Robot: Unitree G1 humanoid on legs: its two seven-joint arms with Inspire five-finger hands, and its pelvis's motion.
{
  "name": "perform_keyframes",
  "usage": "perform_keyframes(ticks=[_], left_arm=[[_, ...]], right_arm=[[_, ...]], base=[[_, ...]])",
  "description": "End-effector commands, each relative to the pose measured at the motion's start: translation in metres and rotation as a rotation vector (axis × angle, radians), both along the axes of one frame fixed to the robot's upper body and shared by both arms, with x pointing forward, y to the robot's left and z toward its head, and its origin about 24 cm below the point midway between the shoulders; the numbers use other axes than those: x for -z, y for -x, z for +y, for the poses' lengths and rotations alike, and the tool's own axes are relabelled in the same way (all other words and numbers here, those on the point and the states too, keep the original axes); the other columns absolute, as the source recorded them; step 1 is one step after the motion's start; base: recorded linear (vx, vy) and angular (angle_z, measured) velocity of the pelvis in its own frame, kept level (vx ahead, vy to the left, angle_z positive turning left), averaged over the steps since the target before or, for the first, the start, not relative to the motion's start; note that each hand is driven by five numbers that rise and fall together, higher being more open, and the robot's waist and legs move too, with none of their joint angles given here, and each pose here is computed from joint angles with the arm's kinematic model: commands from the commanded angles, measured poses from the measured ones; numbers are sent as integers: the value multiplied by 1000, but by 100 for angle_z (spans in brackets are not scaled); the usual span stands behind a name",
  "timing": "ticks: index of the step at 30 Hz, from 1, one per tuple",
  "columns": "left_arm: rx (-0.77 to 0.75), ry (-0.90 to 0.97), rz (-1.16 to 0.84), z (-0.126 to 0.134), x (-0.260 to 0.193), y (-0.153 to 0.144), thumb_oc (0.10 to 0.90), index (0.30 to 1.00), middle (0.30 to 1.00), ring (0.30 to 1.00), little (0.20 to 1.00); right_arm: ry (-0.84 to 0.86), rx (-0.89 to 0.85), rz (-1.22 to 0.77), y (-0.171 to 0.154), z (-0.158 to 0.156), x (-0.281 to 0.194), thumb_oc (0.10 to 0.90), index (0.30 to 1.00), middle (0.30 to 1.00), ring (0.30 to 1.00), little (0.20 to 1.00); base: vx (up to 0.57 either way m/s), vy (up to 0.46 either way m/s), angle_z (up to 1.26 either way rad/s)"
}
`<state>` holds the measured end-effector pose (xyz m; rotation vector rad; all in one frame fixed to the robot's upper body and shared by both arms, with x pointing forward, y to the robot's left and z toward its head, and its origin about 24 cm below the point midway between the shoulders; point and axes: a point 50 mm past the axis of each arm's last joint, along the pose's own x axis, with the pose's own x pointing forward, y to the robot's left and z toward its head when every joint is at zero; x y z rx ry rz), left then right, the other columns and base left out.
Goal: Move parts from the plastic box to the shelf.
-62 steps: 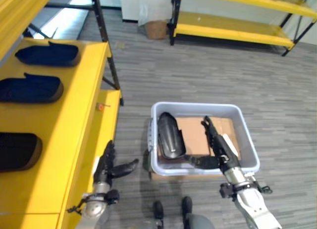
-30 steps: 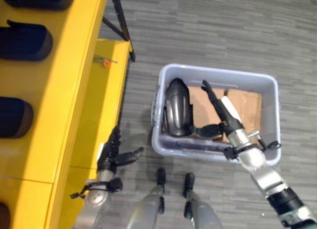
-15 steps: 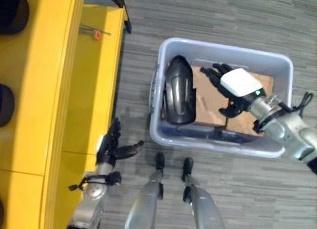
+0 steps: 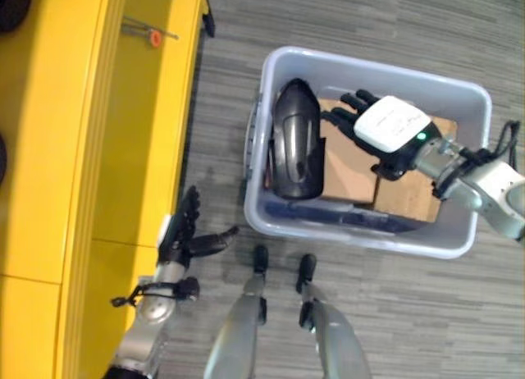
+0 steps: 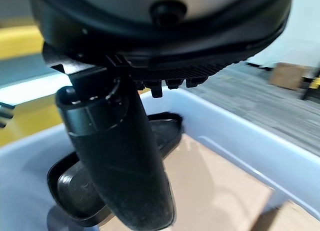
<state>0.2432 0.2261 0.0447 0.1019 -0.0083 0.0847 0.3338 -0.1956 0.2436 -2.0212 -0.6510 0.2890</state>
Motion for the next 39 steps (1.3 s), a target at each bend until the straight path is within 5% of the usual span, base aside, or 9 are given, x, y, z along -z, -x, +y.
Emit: perform_keyframes(ticks=[1, 12, 39], left_arm=[[35, -1, -154, -5, -26, 4, 900, 1000, 1000, 1000, 1000], [39, -9, -183, -7, -32, -1, 900, 1000, 1000, 1000, 1000], [23, 22, -227, -8, -39, -5, 900, 1000, 1000, 1000, 1000]], right_arm=[[79, -8, -162, 5, -1, -42, 900, 1000, 1000, 1000, 1000], [370, 51, -172, -11, 0, -45, 900, 1000, 1000, 1000, 1000], [486, 212, -204, -29, -25, -57, 900, 1000, 1000, 1000, 1000]], base=[[-15, -16, 9], [-17, -14, 9], [0, -11, 3]])
